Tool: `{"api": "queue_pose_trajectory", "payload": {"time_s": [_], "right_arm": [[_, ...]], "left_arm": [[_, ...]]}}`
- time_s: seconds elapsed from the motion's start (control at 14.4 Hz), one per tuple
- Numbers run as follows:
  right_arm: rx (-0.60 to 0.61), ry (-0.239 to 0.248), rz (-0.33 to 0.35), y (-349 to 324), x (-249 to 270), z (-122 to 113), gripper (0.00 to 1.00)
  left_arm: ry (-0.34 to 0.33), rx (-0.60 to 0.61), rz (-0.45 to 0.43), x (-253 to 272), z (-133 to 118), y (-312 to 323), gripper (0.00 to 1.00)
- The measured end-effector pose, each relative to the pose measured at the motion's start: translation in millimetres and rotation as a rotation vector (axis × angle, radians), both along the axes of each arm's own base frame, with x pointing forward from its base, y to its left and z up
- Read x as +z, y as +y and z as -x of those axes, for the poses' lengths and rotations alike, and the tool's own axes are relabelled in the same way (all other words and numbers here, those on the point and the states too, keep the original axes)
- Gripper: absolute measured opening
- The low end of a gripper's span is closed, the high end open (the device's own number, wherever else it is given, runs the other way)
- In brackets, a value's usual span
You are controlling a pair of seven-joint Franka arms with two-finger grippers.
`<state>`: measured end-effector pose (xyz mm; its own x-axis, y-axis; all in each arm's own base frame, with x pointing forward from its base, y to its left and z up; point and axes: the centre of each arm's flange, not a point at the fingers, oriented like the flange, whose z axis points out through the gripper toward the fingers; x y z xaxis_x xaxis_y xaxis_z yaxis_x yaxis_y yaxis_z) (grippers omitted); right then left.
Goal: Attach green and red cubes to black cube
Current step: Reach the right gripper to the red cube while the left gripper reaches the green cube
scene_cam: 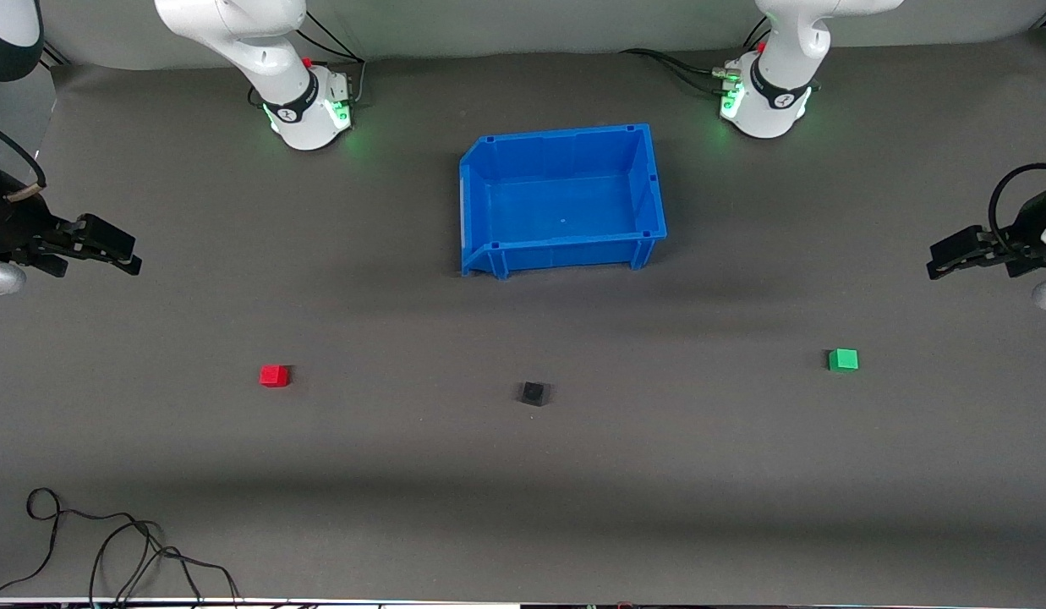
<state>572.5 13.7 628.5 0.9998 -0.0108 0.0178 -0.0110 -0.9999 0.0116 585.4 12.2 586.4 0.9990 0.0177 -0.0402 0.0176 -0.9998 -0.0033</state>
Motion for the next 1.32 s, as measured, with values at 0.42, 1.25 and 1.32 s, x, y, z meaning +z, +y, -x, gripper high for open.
{"api": "queue_pose_trajectory", "payload": {"time_s": [0.42, 1.25, 1.32], "right_arm": [[0.000, 0.005, 0.000, 0.3, -2.7, -1.3, 1.00], [-0.007, 0.207, -0.004, -3.1, -190.0, -77.4, 1.00], [-0.006, 0.212, -0.004, -2.6, -210.9, -84.2, 1.00]], "left_arm": [[0.002, 0.012, -0.003, -17.9, -12.5, 1.4, 1.00], [0.167, 0.350, -0.014, -108.1, -15.9, 112.1, 1.00], [0.181, 0.395, -0.021, -117.3, -18.2, 111.8, 1.00]]}}
